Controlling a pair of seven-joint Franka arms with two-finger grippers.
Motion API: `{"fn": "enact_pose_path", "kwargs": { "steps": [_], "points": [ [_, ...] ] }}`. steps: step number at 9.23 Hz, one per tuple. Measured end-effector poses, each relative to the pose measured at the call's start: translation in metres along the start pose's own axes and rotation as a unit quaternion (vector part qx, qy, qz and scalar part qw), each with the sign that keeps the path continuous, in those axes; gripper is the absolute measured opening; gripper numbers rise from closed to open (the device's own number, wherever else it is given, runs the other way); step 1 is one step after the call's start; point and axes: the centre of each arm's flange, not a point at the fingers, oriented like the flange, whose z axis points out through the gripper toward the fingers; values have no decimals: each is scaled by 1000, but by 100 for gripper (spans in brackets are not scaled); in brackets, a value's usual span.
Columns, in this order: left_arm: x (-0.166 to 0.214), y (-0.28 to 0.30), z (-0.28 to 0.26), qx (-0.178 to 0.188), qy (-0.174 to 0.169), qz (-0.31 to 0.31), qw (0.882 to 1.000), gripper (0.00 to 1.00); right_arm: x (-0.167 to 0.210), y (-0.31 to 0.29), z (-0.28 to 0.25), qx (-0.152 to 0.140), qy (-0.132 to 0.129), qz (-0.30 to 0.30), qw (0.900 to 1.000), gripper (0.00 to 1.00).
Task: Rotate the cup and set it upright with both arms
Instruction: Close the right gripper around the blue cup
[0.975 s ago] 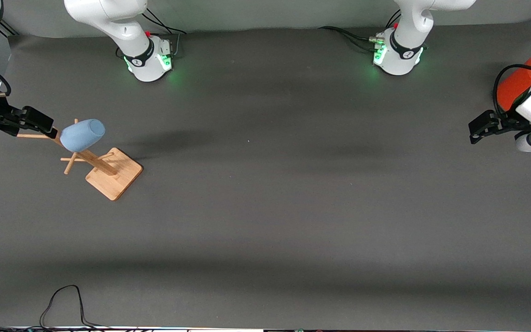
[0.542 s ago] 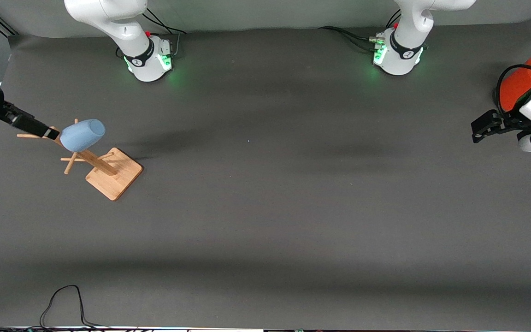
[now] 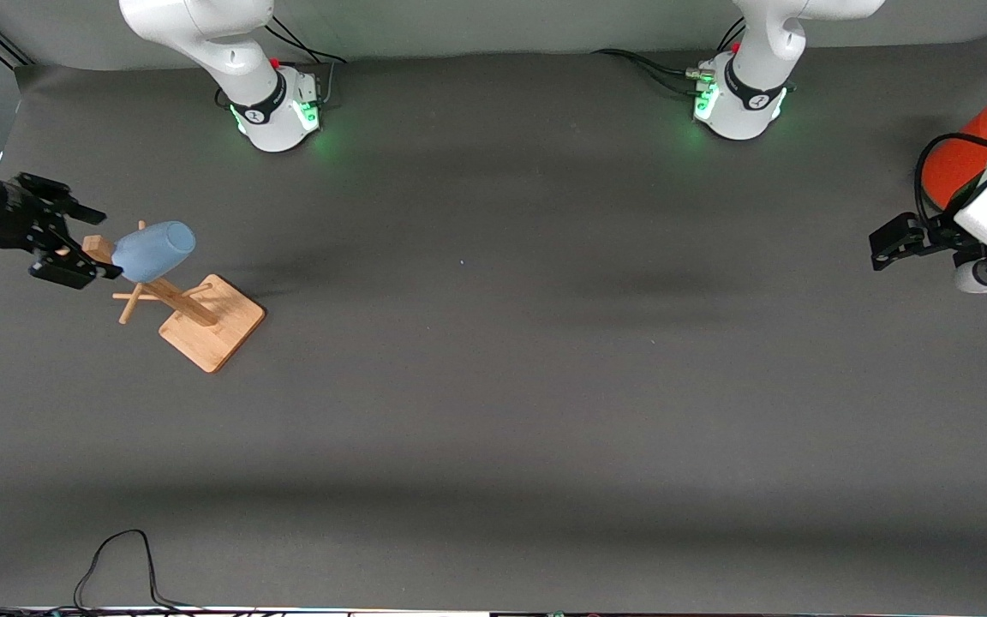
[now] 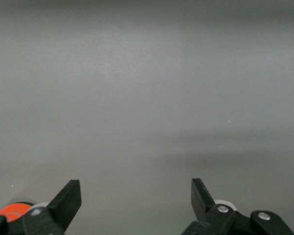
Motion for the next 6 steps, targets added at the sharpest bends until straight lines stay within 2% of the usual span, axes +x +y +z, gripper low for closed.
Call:
{"fn": "enact_pose_path", "kwargs": {
  "steps": [4,6],
  "points": [
    [0,-1,0,0,0,-1,1000,100,11,30,67,-2,-20,35,999,100],
    [0,-1,-1,0,1,-1,1000,100,12,34,78,-8,-25,40,999,100]
  ]
}}
